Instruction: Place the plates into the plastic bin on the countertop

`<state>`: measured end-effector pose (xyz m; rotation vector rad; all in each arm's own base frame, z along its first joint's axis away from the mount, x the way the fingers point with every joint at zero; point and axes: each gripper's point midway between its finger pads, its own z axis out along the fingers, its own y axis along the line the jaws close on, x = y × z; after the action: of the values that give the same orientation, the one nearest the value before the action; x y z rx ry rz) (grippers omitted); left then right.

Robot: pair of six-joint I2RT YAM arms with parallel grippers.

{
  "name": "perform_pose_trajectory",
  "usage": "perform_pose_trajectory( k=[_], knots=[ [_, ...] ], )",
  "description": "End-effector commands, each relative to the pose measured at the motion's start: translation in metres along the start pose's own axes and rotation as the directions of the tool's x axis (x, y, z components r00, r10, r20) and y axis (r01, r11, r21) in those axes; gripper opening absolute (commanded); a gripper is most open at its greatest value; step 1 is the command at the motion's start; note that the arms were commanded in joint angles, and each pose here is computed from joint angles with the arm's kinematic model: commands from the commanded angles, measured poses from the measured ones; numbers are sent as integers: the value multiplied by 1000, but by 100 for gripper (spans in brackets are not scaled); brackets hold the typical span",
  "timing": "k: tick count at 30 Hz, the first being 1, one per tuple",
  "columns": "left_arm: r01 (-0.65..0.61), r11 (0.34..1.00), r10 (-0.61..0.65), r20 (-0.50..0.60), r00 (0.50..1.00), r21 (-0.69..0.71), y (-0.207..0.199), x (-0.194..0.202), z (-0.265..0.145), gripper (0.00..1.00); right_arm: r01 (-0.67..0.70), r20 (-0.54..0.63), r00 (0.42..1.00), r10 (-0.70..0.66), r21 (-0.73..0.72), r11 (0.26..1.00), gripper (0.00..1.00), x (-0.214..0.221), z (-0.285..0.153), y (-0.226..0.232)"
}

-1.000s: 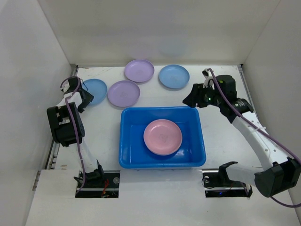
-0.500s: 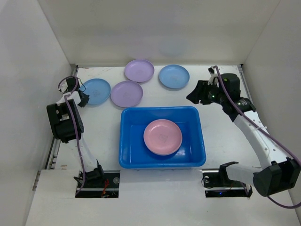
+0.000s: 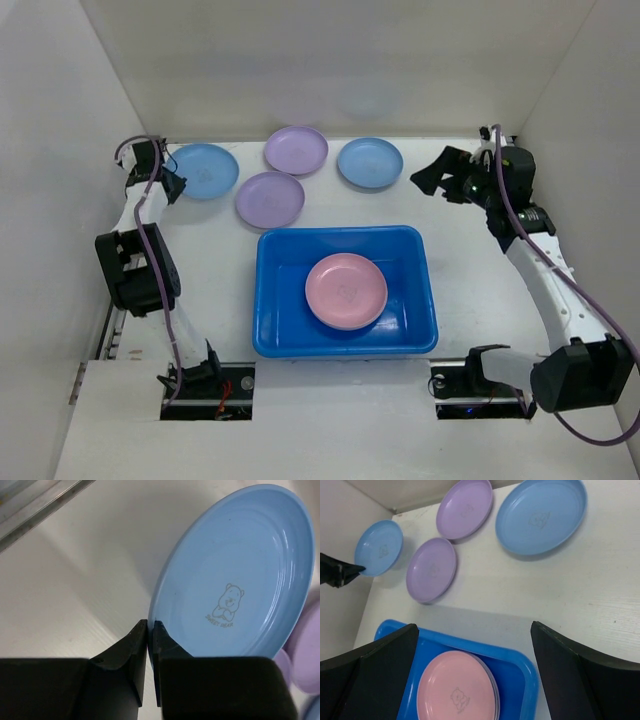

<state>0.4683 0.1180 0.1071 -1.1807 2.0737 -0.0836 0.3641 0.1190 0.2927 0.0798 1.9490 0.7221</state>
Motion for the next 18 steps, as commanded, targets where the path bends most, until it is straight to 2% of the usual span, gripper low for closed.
perform_pose_trajectory(
  k=[1,6,10,14,18],
  knots=[
    [-37,987,20,109,994,157,-57,-40,-66,0,-17,93,995,19,-26,1000,100,-25,4,2],
    [-174,951,142,140,980,255,-98,-26,-121,0,-45,141,989,43,13,999,100,-36,3,-16],
    [-296,892,279,98,955,342,-119,20,-163,0,-67,161,985,58,49,997,100,-36,2,-30],
    [-413,800,432,61,900,435,-124,73,-212,0,-75,171,983,60,79,994,100,-36,3,-37],
    [-532,679,601,34,799,506,-113,122,-260,0,-78,186,981,59,101,992,100,-39,3,-42]
  ],
)
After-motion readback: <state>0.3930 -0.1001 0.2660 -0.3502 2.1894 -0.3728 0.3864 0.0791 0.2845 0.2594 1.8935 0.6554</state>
